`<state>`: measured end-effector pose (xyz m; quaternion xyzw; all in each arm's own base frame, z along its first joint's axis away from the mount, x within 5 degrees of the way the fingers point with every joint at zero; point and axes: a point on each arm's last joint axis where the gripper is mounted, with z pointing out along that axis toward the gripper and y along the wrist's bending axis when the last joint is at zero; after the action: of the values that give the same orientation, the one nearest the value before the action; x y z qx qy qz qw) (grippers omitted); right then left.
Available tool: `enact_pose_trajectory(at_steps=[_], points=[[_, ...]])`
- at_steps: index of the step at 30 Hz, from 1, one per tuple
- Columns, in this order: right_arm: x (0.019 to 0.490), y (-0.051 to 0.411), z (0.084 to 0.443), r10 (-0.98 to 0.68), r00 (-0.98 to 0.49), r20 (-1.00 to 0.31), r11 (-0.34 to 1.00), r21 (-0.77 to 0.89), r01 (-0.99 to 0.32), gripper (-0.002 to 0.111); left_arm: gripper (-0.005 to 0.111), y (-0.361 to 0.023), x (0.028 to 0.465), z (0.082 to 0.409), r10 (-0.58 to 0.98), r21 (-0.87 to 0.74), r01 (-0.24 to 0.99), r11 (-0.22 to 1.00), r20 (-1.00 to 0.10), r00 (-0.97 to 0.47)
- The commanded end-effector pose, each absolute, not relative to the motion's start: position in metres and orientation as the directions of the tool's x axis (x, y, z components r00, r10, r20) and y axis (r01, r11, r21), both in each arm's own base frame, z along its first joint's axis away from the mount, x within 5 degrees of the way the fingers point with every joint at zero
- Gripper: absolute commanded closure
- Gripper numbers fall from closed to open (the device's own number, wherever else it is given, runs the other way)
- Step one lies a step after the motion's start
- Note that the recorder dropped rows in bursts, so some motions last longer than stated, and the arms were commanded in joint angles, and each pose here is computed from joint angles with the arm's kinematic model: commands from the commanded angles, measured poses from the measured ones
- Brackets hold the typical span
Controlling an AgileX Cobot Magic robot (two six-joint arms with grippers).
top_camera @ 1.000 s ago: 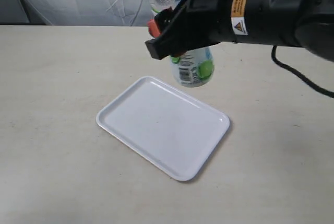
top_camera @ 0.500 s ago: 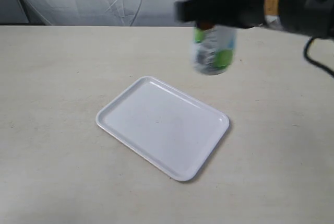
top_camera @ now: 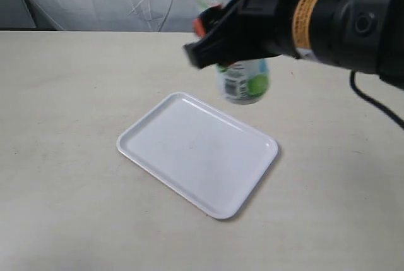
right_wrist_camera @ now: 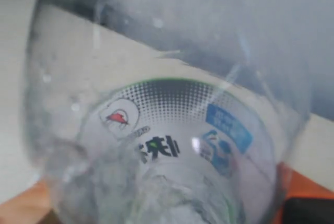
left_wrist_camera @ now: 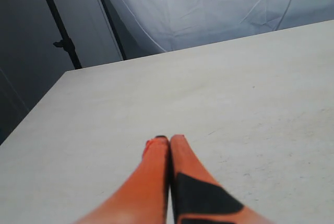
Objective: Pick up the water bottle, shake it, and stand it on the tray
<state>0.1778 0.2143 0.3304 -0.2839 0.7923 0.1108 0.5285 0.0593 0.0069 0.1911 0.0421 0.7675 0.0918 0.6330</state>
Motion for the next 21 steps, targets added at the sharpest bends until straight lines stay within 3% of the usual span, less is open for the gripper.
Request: enact_pose_trajectory(at_steps=[1, 3, 7, 13, 15, 21], points=[[0.187, 0.200, 0.338, -0.237, -0.330, -0.914, 0.879, -0.058, -0.472, 0.109, 0.107, 0.007, 0.059, 0.192, 0.172, 0.184, -0.053, 0.982, -0.969, -0.180], [0.172, 0.204, 0.354, -0.326, -0.173, -0.929, 0.776, -0.159, -0.610, 0.109, 0.107, 0.007, 0.059, 0.192, 0.172, 0.184, -0.053, 0.982, -0.969, -0.180], [0.162, 0.195, 0.372, -0.223, -0.168, -0.960, 0.784, -0.074, -0.617, 0.109, 0.107, 0.007, 0.059, 0.192, 0.172, 0.184, -0.053, 0.982, -0.969, -0.180], [0.165, 0.200, 0.302, -0.327, -0.384, -0.863, 0.806, -0.043, -0.591, 0.109, 0.107, 0.007, 0.059, 0.192, 0.172, 0.184, -0.053, 0.982, -0.969, -0.180], [0.161, 0.198, 0.296, -0.332, -0.393, -0.857, 0.798, -0.033, -0.602, 0.109, 0.107, 0.007, 0.059, 0.192, 0.172, 0.184, -0.053, 0.982, -0.969, -0.180], [0.141, 0.171, 0.380, -0.139, -0.163, -0.977, 0.771, -0.003, -0.637, 0.109, 0.107, 0.007, 0.059, 0.192, 0.172, 0.184, -0.053, 0.982, -0.969, -0.180]])
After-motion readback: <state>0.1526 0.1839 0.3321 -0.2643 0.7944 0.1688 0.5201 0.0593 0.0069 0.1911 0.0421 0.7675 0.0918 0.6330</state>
